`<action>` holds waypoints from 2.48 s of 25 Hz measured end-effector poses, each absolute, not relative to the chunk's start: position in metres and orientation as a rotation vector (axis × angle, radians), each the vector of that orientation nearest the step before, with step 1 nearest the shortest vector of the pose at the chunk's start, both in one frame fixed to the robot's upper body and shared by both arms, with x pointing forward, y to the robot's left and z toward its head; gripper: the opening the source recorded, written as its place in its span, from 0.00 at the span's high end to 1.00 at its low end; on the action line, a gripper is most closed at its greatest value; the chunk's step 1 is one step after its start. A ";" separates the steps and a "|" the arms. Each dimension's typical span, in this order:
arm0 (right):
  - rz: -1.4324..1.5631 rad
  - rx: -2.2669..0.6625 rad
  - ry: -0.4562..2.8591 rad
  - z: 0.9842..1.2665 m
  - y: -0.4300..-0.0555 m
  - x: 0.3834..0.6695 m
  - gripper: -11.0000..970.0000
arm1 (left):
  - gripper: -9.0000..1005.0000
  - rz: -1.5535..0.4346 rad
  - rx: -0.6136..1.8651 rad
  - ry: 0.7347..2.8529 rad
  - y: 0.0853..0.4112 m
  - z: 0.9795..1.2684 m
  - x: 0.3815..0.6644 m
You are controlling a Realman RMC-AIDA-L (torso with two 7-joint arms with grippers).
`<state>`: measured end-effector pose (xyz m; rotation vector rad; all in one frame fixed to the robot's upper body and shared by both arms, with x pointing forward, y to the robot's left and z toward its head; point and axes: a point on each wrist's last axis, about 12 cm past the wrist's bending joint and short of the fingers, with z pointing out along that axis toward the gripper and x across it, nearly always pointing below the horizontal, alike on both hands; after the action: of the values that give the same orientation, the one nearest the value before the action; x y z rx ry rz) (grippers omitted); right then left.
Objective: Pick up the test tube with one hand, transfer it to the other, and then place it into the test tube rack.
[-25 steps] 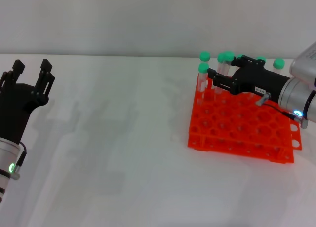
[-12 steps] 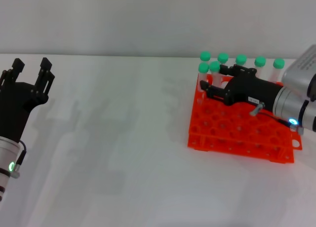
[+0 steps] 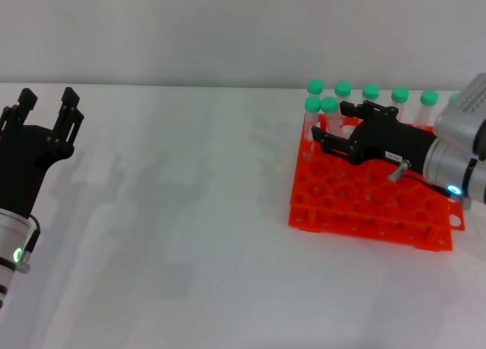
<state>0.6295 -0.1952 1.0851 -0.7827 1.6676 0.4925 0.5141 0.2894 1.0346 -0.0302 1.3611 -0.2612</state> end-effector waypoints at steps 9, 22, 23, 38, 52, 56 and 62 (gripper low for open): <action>0.456 -0.735 1.649 1.083 -0.215 0.621 0.27 | 0.33 -0.261 -0.028 1.359 0.289 1.035 0.515; 0.376 -0.429 1.433 1.085 -0.277 0.585 0.28 | 0.33 -0.247 -0.036 1.361 0.292 1.034 0.514; 0.300 -0.340 1.415 1.083 -0.292 0.583 0.28 | 0.33 -0.246 -0.037 1.362 0.292 1.034 0.514; 0.028 0.070 1.431 1.064 -0.352 0.567 0.28 | 0.33 -0.222 -0.181 1.338 0.303 1.035 0.514; 0.022 0.099 1.446 1.062 -0.353 0.569 0.28 | 0.33 -0.300 -0.491 1.352 0.323 1.043 0.552; 0.024 0.097 1.444 1.063 -0.352 0.570 0.28 | 0.33 -0.303 -0.465 1.360 0.321 1.049 0.563; 0.023 0.098 1.445 1.062 -0.352 0.570 0.28 | 0.33 -0.305 -0.429 1.367 0.319 1.051 0.566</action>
<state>0.5701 -0.3522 1.0622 0.0977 1.4453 0.0226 0.5662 0.3187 1.0507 -0.4286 1.3671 -0.3047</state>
